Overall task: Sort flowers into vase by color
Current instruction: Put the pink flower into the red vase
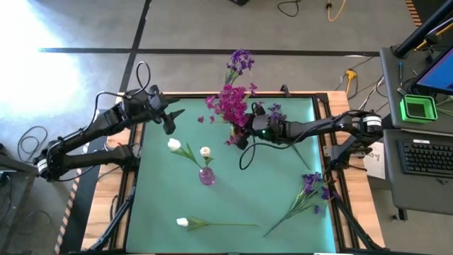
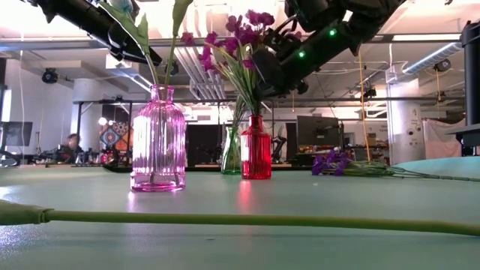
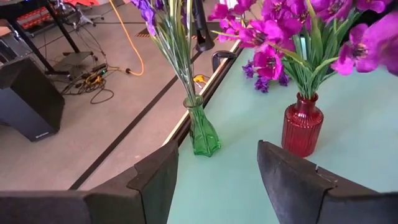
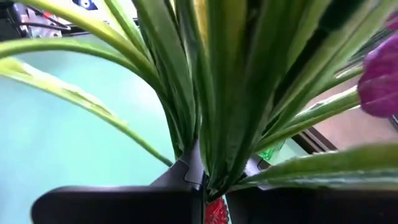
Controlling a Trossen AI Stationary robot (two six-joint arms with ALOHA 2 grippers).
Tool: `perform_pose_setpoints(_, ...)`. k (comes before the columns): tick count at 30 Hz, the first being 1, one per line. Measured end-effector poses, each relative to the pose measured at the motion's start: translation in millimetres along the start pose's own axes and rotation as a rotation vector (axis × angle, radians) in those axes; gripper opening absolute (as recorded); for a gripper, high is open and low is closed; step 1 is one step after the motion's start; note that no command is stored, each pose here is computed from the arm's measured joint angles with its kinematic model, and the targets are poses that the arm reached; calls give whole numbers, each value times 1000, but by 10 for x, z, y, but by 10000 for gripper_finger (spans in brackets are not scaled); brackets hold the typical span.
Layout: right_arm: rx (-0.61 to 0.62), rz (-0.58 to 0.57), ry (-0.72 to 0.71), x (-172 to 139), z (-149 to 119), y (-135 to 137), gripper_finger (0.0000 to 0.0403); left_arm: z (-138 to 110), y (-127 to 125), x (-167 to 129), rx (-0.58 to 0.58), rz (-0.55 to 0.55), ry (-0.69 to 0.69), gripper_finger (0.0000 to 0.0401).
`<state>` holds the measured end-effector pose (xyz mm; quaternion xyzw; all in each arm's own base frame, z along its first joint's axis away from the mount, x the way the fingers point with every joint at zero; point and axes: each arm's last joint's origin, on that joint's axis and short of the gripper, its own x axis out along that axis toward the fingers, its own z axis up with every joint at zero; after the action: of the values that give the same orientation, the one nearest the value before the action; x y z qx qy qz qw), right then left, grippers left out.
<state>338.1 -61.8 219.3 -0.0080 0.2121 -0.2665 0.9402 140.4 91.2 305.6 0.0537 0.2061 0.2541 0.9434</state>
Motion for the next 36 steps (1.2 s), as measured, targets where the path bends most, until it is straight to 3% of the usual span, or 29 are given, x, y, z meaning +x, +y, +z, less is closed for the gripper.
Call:
perform_pose_setpoints(11,18,6,-19,-75,60,-18,33,-12,-3,0,0,-2,13,207)
perform_pose_setpoints(15,31,16,-31,-115,87,3,62,-12,-3,0,0,-2,13,207)
perform_pose_setpoints(26,34,13,-12,-212,104,36,186,-11,-2,0,-4,-2,12,207)
perform_pose_setpoints(31,50,-16,-36,-302,178,-11,202,-9,-2,0,-4,-1,10,207)
perform_pose_setpoints(36,52,-15,-47,-334,207,-23,190,-9,-2,0,-4,-1,9,207)
